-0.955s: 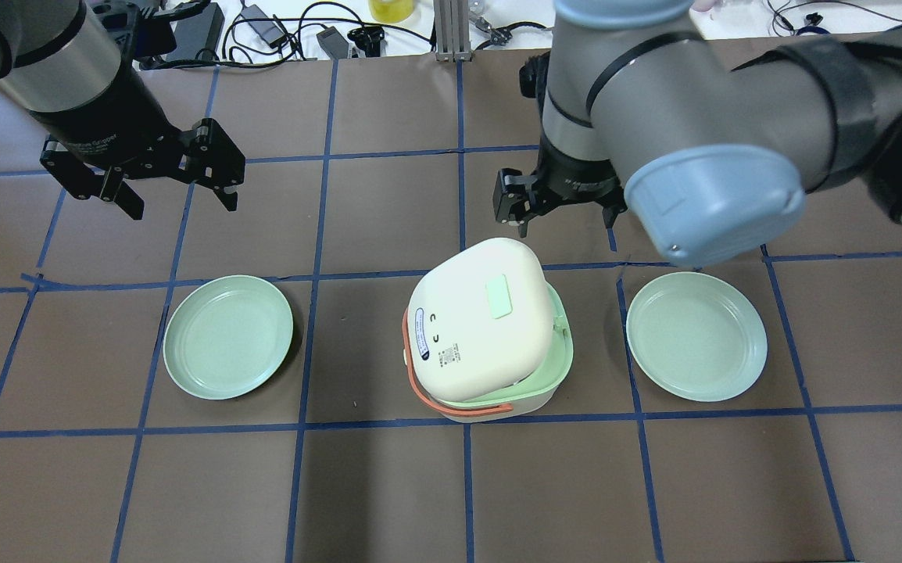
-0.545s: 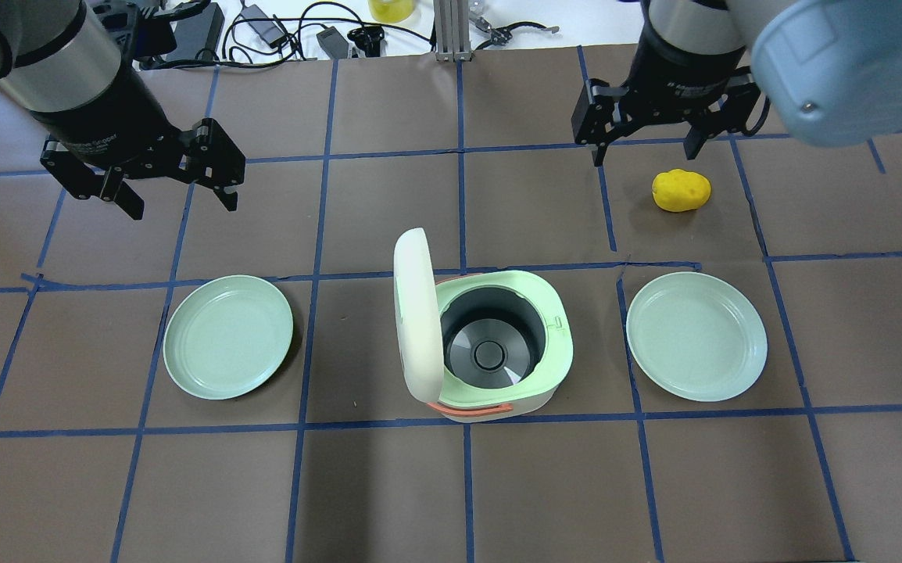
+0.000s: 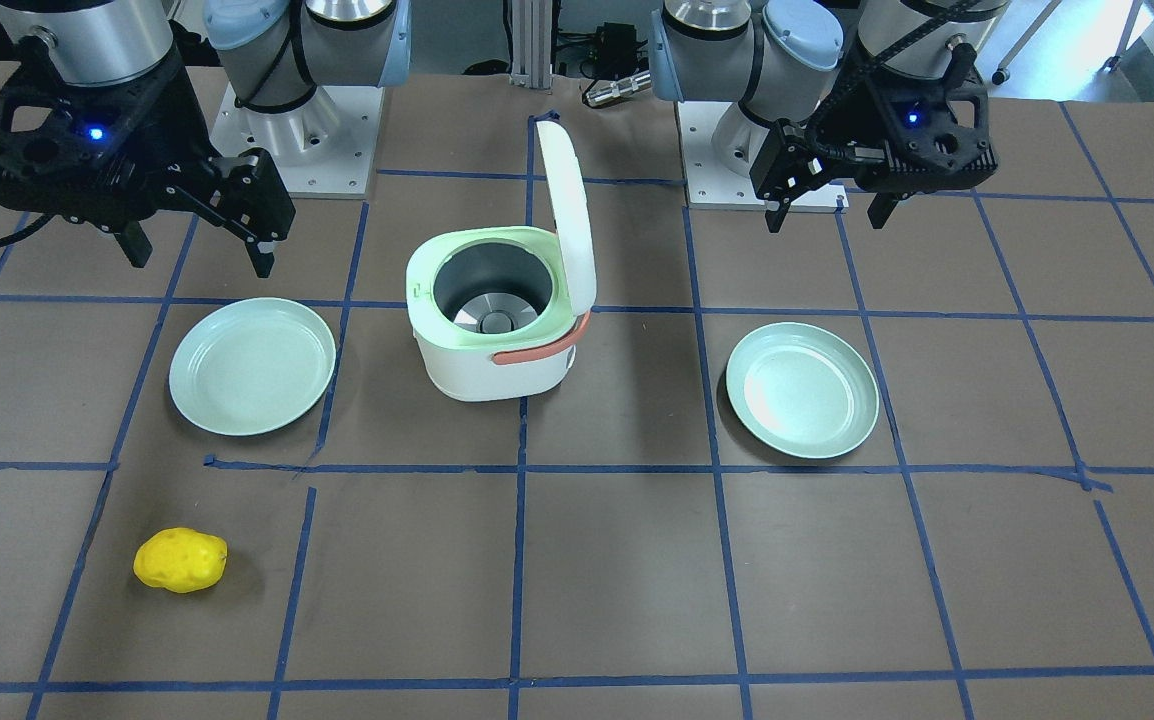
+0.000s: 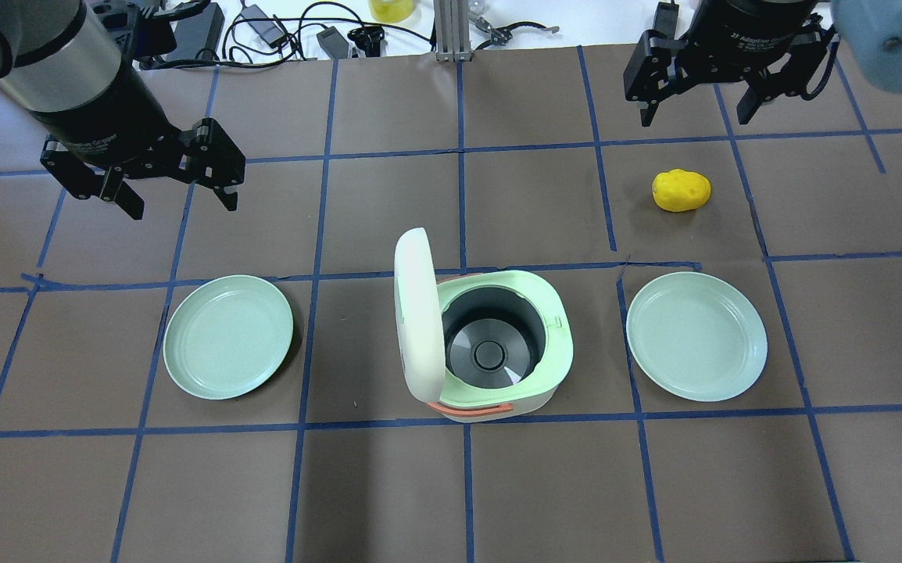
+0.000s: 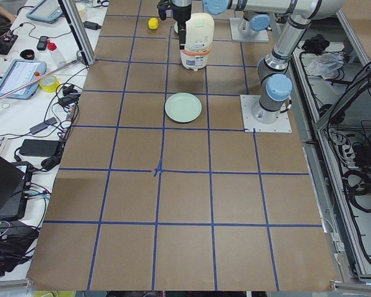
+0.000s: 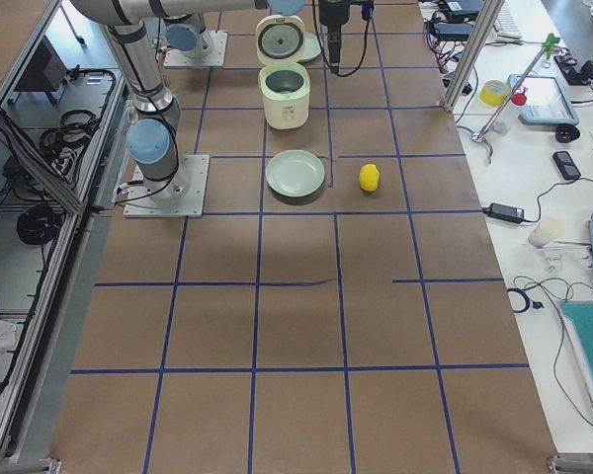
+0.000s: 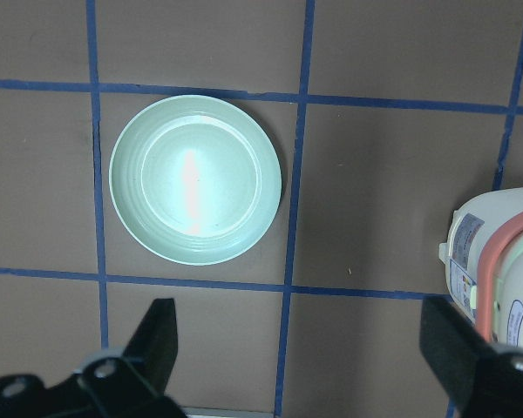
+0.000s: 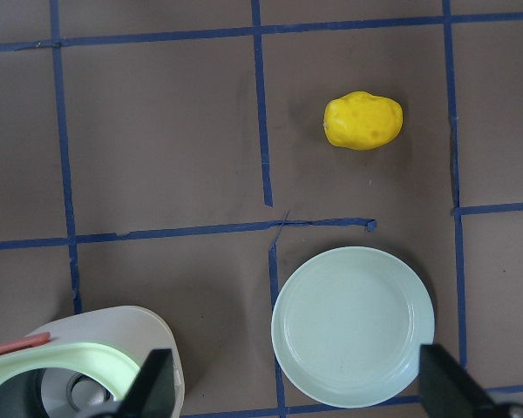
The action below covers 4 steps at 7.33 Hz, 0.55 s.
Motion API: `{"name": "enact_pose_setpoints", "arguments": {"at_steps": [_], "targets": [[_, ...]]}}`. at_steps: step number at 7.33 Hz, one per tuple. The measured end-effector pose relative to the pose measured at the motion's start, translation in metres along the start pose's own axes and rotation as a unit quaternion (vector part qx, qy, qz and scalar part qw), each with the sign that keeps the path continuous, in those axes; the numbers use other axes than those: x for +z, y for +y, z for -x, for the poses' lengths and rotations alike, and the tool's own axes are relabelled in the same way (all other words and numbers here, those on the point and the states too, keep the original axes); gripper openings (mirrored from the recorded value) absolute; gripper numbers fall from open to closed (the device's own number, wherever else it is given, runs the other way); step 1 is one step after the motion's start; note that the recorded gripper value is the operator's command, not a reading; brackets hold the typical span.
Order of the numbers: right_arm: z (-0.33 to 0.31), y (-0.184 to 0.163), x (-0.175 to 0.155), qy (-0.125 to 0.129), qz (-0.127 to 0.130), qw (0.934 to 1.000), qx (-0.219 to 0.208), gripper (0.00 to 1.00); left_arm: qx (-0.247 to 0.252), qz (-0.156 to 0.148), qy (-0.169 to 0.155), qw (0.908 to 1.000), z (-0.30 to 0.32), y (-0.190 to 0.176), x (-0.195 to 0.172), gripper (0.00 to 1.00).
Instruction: Press rice cooker button
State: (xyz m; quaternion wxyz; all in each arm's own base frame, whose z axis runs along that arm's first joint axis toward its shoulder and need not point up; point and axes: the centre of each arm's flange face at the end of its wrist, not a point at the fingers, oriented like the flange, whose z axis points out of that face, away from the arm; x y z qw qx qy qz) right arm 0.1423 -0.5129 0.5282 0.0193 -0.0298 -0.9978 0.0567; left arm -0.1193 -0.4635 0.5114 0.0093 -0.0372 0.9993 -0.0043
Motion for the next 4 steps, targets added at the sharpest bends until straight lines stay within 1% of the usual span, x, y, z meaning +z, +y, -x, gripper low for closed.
{"name": "enact_pose_setpoints", "arguments": {"at_steps": [4], "targets": [[0.0006, 0.0017, 0.0015, 0.000, 0.005, 1.0000, -0.001, 1.00, 0.000, 0.000, 0.000, 1.0000, 0.0000, 0.0000, 0.0000, 1.00]]}}
